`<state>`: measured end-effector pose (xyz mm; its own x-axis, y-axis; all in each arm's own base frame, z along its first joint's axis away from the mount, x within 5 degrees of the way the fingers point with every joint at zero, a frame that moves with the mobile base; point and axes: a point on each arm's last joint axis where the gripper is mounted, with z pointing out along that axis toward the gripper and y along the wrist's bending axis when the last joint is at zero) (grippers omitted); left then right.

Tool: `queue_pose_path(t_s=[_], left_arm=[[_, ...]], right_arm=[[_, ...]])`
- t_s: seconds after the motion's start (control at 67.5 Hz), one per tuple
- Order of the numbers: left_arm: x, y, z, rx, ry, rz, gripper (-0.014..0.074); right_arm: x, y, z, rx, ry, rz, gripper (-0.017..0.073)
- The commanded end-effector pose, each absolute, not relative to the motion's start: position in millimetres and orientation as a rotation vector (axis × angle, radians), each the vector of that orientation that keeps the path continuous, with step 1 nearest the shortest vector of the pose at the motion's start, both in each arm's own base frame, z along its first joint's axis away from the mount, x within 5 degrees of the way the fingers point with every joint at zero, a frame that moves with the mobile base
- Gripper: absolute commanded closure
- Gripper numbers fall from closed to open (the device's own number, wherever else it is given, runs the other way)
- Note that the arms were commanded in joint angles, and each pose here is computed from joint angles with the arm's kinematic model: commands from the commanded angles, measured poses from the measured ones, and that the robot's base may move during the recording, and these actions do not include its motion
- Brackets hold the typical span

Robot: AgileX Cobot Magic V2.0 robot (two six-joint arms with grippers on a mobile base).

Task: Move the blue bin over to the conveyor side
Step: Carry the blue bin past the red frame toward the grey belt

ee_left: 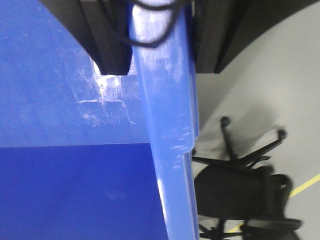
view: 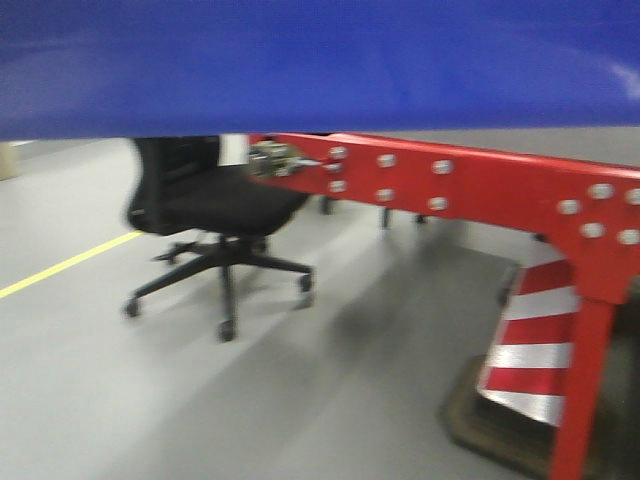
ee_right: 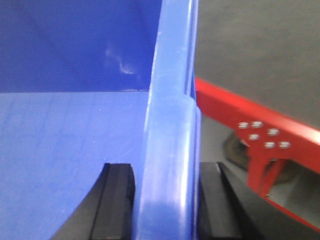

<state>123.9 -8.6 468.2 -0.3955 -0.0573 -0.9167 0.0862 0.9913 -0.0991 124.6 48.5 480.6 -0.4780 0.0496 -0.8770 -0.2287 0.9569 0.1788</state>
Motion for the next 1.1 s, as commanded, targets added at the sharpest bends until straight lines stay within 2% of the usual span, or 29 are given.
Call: queue_pose_path(t_s=[0.0, 1.081], left_arm=[[119.4, -7.3, 484.8, 0.032, 1.828, -0.118, 0.0610], [119.4, -7.3, 484.8, 0.032, 1.828, -0.118, 0.0610]], right_arm=[[121.4, 40.5, 497.6, -0.132, 1.888, 0.272, 0.0640], [121.4, 40.5, 497.6, -0.132, 1.888, 0.272, 0.0640]])
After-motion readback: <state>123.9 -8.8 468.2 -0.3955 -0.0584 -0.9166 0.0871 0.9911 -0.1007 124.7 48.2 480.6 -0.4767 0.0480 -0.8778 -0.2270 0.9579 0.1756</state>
